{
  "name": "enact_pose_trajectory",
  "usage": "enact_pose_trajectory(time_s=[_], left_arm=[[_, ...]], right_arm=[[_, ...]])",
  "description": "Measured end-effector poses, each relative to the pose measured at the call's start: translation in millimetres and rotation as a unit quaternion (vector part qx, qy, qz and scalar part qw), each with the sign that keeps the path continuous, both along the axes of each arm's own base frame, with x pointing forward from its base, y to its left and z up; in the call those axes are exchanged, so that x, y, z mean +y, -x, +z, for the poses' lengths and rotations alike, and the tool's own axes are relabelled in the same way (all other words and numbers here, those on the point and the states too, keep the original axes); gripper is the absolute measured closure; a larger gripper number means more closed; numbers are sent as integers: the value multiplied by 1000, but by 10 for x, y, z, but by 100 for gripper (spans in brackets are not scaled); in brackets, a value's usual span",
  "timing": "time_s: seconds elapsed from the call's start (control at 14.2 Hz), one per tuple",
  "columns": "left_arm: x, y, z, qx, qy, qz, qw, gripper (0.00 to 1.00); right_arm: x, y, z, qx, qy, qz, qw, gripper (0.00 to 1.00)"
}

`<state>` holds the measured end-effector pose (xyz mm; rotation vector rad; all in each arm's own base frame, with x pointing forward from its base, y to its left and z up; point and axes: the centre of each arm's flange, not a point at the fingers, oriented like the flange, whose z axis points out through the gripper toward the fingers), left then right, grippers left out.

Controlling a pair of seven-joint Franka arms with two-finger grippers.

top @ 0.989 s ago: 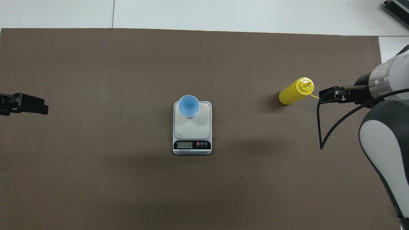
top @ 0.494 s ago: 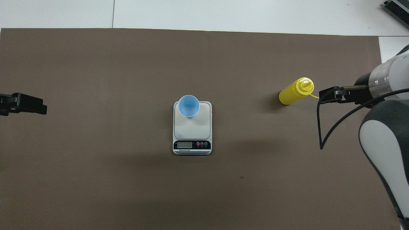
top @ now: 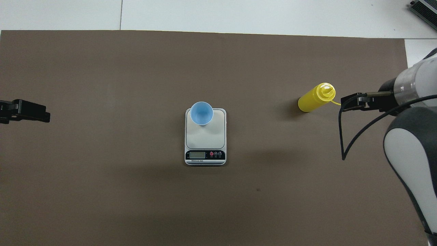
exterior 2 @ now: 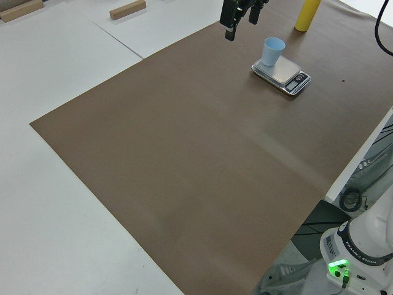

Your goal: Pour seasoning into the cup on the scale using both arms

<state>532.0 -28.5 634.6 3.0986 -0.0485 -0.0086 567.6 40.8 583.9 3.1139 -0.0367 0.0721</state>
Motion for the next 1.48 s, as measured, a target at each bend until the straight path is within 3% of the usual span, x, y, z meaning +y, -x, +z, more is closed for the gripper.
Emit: enact_pose_trajectory(time_s=[0.42, 0.71, 0.92, 1.2, 1.48], left_arm=[[0, 0, 0, 0, 0, 0, 1000, 0], [0, 0, 0, 0, 0, 0, 1000, 0], [0, 0, 0, 0, 0, 0, 1000, 0], [0, 0, 0, 0, 0, 0, 1000, 0], [0, 0, 0, 0, 0, 0, 1000, 0]], right_arm=[[-47, 1, -3, 2, 0, -4, 1000, 0], [-474, -10, -3, 2, -4, -43, 999, 0], [-728, -1, -3, 2, -35, -81, 996, 0], [-859, -7, -36, 6, -48, -196, 979, 0], [-1022, -141, -186, 13, -54, -280, 958, 0]])
